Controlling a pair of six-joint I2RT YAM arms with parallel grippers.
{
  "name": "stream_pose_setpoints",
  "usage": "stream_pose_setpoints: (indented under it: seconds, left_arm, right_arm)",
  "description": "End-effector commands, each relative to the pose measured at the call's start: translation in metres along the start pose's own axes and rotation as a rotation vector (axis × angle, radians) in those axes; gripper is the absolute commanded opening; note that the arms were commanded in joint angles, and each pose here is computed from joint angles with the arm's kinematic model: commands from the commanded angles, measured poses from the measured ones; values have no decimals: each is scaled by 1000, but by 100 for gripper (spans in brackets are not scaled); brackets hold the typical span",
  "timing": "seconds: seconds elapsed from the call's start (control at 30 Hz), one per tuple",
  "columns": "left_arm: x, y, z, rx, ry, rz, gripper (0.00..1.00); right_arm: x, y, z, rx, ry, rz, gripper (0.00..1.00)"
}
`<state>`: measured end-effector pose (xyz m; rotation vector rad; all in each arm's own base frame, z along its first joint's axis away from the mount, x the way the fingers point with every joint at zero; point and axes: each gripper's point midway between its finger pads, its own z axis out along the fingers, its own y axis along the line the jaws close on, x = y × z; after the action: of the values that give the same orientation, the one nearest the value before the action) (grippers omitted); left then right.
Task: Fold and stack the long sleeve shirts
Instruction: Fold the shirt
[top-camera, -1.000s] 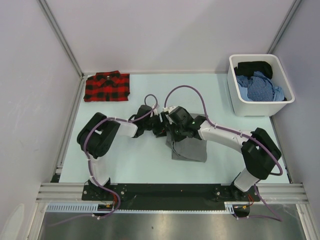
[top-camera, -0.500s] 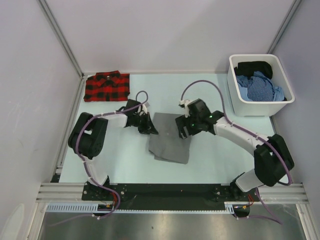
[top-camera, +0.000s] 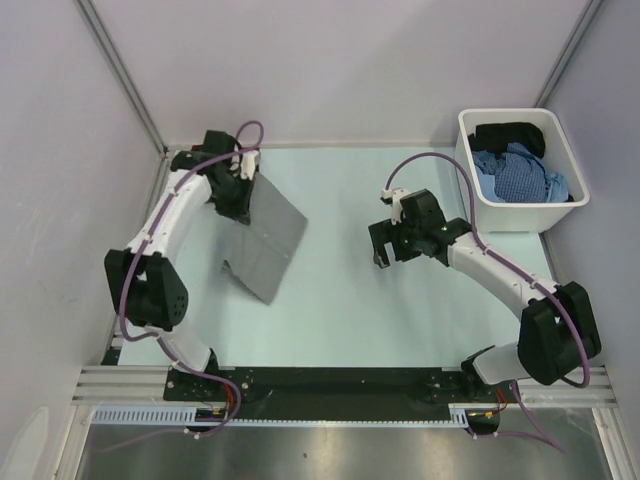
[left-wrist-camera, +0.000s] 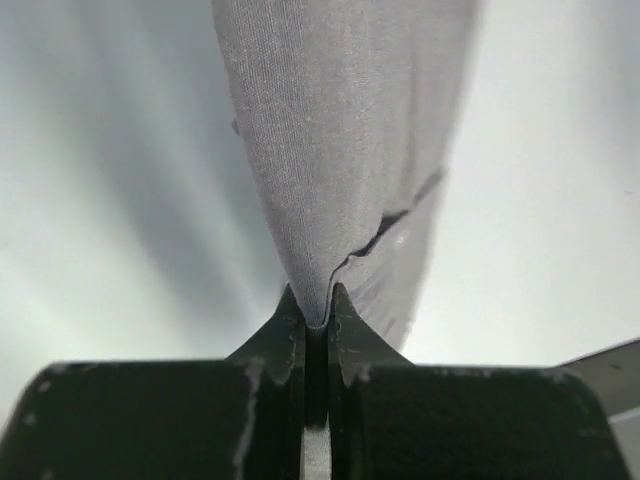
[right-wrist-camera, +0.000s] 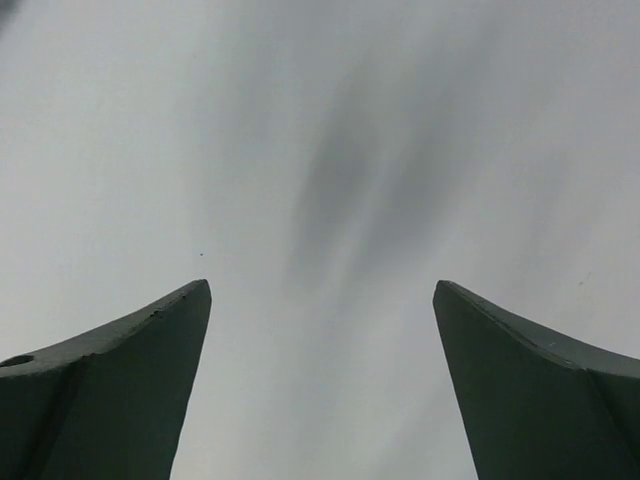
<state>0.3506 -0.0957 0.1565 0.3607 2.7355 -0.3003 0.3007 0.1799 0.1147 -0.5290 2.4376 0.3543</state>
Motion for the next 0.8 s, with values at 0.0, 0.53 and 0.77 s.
stream_pose_setpoints:
  seconds: [0.0, 0.53, 0.77]
  left_arm:
    - [-9, 43, -87, -258, -24, 145, 0]
    - [-21, -113, 71, -113, 12, 180, 0]
    - [-9, -210, 112, -45, 11, 179, 10]
  right_arm:
    - [-13, 8, -11, -33, -70, 31, 100]
    - [3, 9, -2, -283, 57, 491, 100]
    - [16, 12, -10, -384, 76, 644, 100]
